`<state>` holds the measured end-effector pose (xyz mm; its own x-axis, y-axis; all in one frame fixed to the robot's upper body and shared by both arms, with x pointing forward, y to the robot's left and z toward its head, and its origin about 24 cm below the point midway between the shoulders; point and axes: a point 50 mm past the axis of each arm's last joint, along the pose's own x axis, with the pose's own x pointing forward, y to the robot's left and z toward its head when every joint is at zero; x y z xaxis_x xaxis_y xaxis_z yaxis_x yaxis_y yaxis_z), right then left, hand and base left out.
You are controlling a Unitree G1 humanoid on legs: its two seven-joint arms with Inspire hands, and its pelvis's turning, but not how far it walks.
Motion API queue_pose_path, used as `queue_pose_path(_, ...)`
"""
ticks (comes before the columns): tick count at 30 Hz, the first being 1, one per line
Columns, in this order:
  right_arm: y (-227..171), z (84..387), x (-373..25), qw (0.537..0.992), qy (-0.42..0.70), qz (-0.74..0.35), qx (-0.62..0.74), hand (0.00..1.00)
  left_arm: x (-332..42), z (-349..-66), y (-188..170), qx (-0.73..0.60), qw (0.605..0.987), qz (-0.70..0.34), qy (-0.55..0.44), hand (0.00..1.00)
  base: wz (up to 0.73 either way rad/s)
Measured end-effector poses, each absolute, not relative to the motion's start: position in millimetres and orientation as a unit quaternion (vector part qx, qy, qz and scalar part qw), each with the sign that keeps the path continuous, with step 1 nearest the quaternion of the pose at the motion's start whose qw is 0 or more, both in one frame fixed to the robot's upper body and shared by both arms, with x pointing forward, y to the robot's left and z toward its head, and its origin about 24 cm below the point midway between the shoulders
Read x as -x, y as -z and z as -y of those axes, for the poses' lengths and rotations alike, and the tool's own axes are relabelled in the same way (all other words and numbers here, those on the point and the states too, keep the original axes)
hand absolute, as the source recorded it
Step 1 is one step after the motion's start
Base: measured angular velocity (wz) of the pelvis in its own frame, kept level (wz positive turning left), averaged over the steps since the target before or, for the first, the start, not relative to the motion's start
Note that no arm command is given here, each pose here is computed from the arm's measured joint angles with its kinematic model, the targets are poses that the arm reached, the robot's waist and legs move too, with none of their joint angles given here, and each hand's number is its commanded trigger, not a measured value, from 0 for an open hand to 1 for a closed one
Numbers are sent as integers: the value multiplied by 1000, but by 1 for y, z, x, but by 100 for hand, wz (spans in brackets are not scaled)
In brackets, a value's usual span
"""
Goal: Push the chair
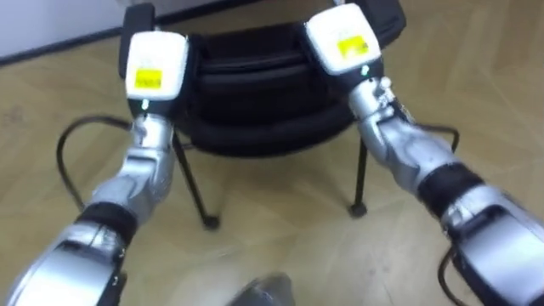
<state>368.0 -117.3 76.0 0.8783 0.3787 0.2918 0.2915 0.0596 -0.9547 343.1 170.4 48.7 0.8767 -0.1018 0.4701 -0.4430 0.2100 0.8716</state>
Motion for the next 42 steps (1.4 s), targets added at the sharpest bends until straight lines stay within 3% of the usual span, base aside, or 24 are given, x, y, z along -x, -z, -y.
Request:
queue_pose_path(22, -58, 127, -360, 707, -66, 200, 675, 100, -336, -155, -37, -631, 743, 204, -94, 100, 30)
queue_pose_path(42, -64, 138, -361, 707, -59, 209, 673, 100, -338, -148, -42, -621, 750, 212, -82, 100, -9)
